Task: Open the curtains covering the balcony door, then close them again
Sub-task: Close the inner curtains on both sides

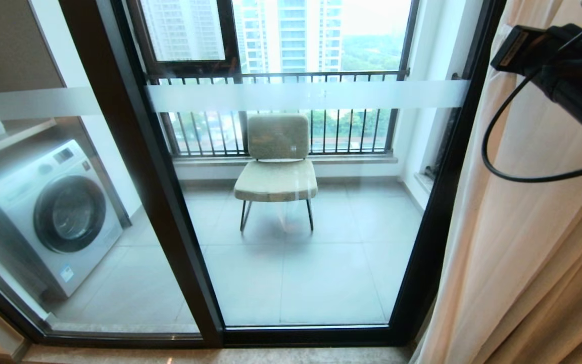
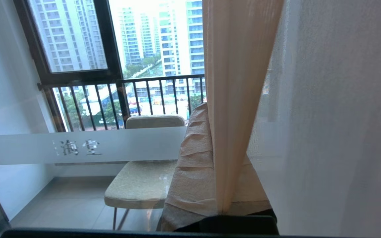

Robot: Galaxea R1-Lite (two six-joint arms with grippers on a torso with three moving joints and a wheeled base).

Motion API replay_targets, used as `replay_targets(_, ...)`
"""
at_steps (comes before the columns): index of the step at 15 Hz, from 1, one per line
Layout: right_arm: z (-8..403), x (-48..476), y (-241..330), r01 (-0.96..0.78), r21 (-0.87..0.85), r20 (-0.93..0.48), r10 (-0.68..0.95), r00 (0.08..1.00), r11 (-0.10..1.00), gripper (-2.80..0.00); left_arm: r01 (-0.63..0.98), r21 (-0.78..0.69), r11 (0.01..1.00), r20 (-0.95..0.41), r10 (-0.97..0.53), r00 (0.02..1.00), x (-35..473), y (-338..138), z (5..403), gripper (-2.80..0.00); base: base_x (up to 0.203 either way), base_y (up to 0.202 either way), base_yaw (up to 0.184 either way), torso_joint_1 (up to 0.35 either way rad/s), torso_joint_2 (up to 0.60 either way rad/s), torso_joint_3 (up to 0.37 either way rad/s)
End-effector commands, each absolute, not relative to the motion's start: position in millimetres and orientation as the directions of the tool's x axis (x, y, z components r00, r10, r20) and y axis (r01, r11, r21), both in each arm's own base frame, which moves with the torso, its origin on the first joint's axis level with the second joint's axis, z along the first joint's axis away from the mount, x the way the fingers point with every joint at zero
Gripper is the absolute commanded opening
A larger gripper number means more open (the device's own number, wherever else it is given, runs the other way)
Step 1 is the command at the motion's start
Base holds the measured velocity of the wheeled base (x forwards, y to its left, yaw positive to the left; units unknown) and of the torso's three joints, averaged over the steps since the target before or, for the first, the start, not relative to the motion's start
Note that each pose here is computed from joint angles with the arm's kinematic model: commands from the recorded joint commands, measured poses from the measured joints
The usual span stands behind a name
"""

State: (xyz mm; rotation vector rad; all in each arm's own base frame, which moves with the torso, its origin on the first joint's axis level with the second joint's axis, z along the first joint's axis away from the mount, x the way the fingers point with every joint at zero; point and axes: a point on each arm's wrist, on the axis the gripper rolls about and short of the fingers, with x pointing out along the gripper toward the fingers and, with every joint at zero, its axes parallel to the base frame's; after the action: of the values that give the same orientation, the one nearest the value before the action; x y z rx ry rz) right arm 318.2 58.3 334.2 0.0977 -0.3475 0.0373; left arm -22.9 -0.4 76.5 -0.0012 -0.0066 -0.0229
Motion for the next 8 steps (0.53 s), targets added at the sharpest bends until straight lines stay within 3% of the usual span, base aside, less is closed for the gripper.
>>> replay_targets(1,332.1,323.0,70.1,-0.077,0.089,0.338,0.043,0.94,0.993,-2.8,0.023,0.0,1.0,0.008,-0.023,1.0,-22.9,-0.4,76.5,-2.8,0.0,0.194,-0.005,0.002,0.0,0.003)
replay_targets(8,334.4,333.7,86.3,-0.099,0.082,0.351,0.064,0.934,0.992,-2.8,0.023,0.003,1.0,0.006,-0.023,1.0,-22.9,-0.4,76.4,-2.8,0.0,0.189,0.001,0.0,0.0,0.002)
